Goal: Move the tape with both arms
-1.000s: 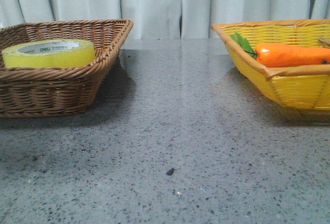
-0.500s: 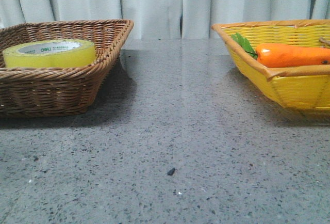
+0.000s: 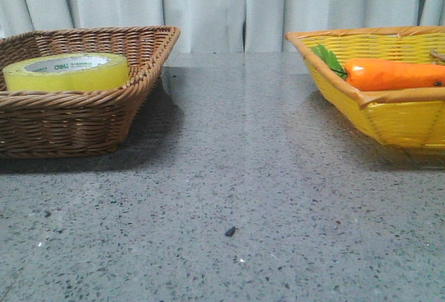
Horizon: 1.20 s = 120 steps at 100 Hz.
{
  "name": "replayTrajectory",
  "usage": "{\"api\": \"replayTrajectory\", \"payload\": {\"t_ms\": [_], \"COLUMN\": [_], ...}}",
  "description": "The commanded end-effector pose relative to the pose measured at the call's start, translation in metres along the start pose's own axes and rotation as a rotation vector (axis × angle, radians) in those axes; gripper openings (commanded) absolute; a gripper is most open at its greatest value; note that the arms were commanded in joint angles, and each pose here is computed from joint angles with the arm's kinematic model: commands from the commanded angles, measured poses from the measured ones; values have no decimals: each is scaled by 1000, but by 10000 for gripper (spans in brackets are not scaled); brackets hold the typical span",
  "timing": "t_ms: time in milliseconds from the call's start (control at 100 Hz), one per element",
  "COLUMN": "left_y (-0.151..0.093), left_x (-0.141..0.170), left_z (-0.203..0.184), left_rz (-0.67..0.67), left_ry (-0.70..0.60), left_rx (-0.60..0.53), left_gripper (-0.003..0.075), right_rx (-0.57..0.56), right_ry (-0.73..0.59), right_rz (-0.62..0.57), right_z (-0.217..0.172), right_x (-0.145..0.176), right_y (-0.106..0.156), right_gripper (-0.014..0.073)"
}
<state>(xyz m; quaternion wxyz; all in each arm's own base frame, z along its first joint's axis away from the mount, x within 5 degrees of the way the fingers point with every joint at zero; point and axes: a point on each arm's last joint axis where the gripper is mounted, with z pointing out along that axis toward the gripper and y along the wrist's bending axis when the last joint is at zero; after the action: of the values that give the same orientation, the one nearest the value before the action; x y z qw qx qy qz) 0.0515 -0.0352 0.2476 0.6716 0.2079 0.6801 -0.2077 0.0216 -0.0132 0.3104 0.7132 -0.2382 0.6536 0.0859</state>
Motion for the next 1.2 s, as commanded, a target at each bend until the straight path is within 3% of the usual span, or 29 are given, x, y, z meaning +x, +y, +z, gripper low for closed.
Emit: {"api": "replayTrajectory", "payload": {"t_ms": [0, 130, 290, 430, 530, 730, 940, 1190], "left_y": [0, 0, 4, 11, 17, 26, 27, 27], "left_x": [-16, -14, -2, 12, 21, 39, 63, 63], "left_z": [-1, -1, -2, -11, -15, -14, -16, -16], "left_rz": [-17, -15, 105, -72, -90, -101, -168, -173], "left_ry": [-98, -95, -109, -197, -223, -131, 129, 127], "left_rx": [-4, -5, -74, -201, -325, -484, -529, -527], "left_gripper": [-21, -21, -21, -21, -21, -21, -21, -21], "right_rx": [12, 12, 12, 12, 12, 13, 13, 13], "right_ry": [-103, -103, -103, -103, -103, -103, -103, -103], "right_rz": [-20, -20, -20, -20, -20, -21, -21, -21], "right_z": [-5, -5, -5, -5, -5, -5, -5, -5], "right_x": [-13, -13, -13, -13, -13, -13, -13, -13], "right_y": [-3, -3, -3, -3, -3, -3, -3, -3], "right_gripper": [-73, -73, -73, -73, -74, -74, -74, -74]}}
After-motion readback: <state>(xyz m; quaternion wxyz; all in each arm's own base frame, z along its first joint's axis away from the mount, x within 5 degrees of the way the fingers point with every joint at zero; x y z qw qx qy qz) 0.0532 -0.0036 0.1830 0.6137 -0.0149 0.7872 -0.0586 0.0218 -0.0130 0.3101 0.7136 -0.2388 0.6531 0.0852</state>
